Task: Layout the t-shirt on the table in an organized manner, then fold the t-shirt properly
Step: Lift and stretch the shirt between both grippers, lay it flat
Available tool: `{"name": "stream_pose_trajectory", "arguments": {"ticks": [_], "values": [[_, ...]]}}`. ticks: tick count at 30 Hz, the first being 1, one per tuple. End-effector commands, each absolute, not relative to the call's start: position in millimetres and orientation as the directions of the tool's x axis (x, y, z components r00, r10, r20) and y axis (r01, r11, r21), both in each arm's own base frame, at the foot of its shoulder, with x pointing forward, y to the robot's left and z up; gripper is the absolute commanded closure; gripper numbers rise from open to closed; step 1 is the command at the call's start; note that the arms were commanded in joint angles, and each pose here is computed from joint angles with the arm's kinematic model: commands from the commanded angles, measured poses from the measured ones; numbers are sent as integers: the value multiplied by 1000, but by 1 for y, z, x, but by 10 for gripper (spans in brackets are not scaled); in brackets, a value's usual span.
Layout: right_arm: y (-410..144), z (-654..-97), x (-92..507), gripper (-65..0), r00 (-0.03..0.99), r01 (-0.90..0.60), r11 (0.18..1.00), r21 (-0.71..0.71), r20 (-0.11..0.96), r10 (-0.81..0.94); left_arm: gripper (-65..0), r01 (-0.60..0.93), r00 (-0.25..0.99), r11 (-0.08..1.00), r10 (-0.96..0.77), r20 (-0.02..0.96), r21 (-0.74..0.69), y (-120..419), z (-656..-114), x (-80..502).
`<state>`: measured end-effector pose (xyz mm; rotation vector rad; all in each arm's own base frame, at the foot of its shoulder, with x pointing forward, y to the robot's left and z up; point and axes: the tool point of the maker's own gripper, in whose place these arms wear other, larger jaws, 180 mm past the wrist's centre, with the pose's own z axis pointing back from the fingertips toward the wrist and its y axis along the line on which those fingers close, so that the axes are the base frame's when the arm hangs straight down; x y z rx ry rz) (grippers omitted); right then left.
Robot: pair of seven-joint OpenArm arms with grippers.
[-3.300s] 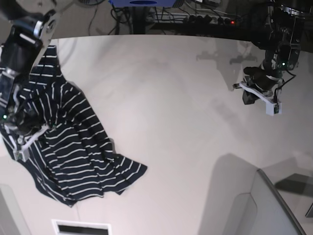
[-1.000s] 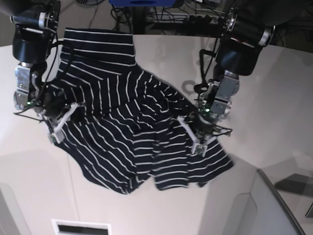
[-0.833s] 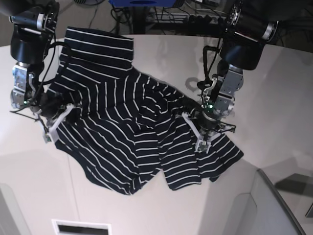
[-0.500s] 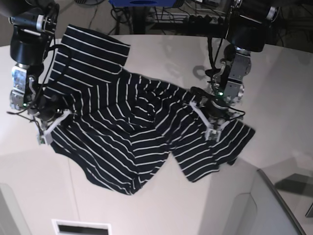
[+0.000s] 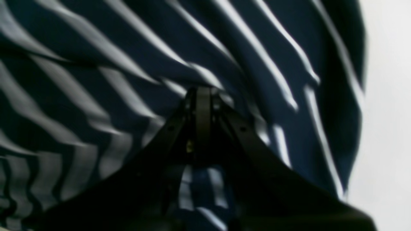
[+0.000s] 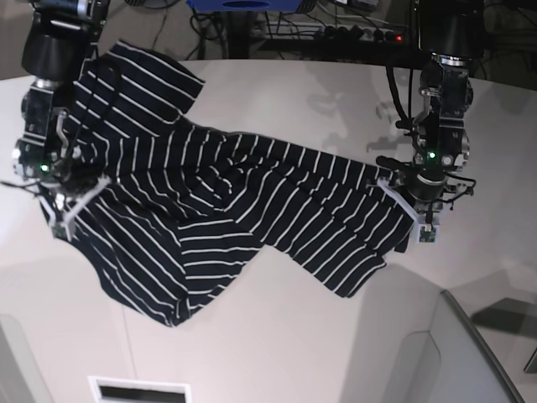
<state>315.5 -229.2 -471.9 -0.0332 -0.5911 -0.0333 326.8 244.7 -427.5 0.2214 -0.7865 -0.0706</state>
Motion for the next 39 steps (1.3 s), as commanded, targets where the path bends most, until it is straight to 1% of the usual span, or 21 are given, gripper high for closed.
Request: {"name": "stream_pose_trajectory", "arguments": {"ticks": [1, 4, 7, 11, 14, 17, 20, 23, 26, 32, 36, 39], "values": [[-230, -444, 344, -6, 776, 18, 999, -47, 631, 16, 0, -28, 667, 972, -157, 728, 235, 248, -412, 341], [-199, -434, 360, -6, 754, -89, 994, -67, 648, 111, 0, -39, 670, 977, -129, 731, 208, 241, -417, 353], [-176, -429, 378, -6, 734, -162, 984, -75, 657, 171, 0, -52, 698, 981, -98, 709, 187, 239, -431, 360], [-166, -445, 400, -6, 747, -179, 983, -38, 645, 161, 0, -59, 740, 984, -71, 669, 170, 234, -457, 360], [-167, -462, 411, -6, 755, -166, 986, -1, 643, 128, 0, -21, 761, 965, -154, 630, 261, 243, -470, 349], [-188, -477, 412, -6, 768, -131, 991, -1, 632, 103, 0, 23, 782, 939, -230, 579, 343, 249, -484, 330], [-205, -486, 411, -6, 775, -93, 996, 2, 627, 71, 0, 58, 783, 921, -282, 554, 386, 254, -492, 315], [-238, -491, 406, -6, 781, 45, 999, -24, 624, -20, 0, 74, 794, 910, -301, 528, 408, 264, -498, 300], [-263, -489, 403, -6, 772, 126, 990, -57, 632, -62, 0, 75, 801, 909, -299, 518, 410, 267, -501, 293], [-287, -489, 395, -6, 767, 244, 961, -130, 632, -109, 0, -31, 815, 908, -219, 536, 418, 300, -493, 287], [-298, -485, 394, -6, 737, 304, 938, -168, 665, -120, 0, -78, 817, 904, -183, 546, 420, 314, -489, 284], [-288, -483, 400, -6, 710, 306, 939, -157, 694, -116, 0, -92, 807, 902, -181, 563, 422, 316, -482, 289]]}}
